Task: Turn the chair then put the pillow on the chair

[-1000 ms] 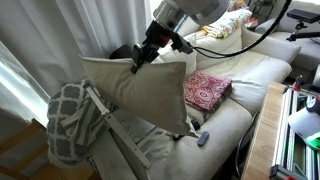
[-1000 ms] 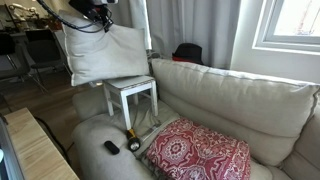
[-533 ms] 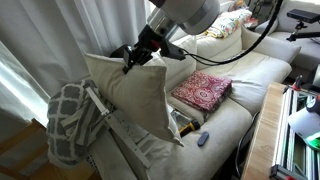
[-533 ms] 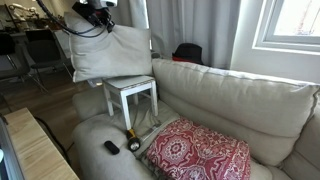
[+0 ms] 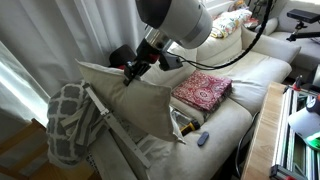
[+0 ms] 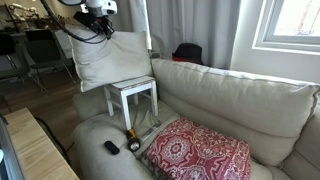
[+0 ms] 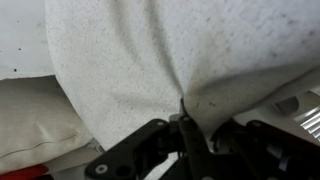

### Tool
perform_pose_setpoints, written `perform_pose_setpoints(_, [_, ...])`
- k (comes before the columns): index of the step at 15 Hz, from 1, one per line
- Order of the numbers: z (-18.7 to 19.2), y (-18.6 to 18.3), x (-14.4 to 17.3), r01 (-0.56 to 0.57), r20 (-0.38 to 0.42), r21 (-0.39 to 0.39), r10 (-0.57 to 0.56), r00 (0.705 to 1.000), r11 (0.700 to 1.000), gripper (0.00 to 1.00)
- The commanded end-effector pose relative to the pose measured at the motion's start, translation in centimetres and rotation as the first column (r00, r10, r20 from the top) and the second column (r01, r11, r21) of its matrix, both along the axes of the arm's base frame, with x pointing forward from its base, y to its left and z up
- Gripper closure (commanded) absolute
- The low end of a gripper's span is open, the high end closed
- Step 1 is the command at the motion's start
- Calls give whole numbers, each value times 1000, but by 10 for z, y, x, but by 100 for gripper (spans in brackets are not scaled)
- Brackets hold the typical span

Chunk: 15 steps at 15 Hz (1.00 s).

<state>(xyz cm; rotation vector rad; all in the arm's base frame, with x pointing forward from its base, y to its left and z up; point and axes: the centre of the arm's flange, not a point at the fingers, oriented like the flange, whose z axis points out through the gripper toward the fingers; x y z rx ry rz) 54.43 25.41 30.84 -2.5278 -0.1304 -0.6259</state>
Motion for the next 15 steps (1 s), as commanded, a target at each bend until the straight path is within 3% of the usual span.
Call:
perform_pose_setpoints(1, [1,8,6,-2,-10,-33,2,1000,999,53])
perform_pose_setpoints(5, [6,13,5,-6,-36,-19,5,999,1000,22])
perform_pose_setpoints(8, [18,16,6,-4,-60,46,7,998,999,1])
perform_pose_setpoints(15, [60,-18,16,16,-114,59,-10,993,998,0])
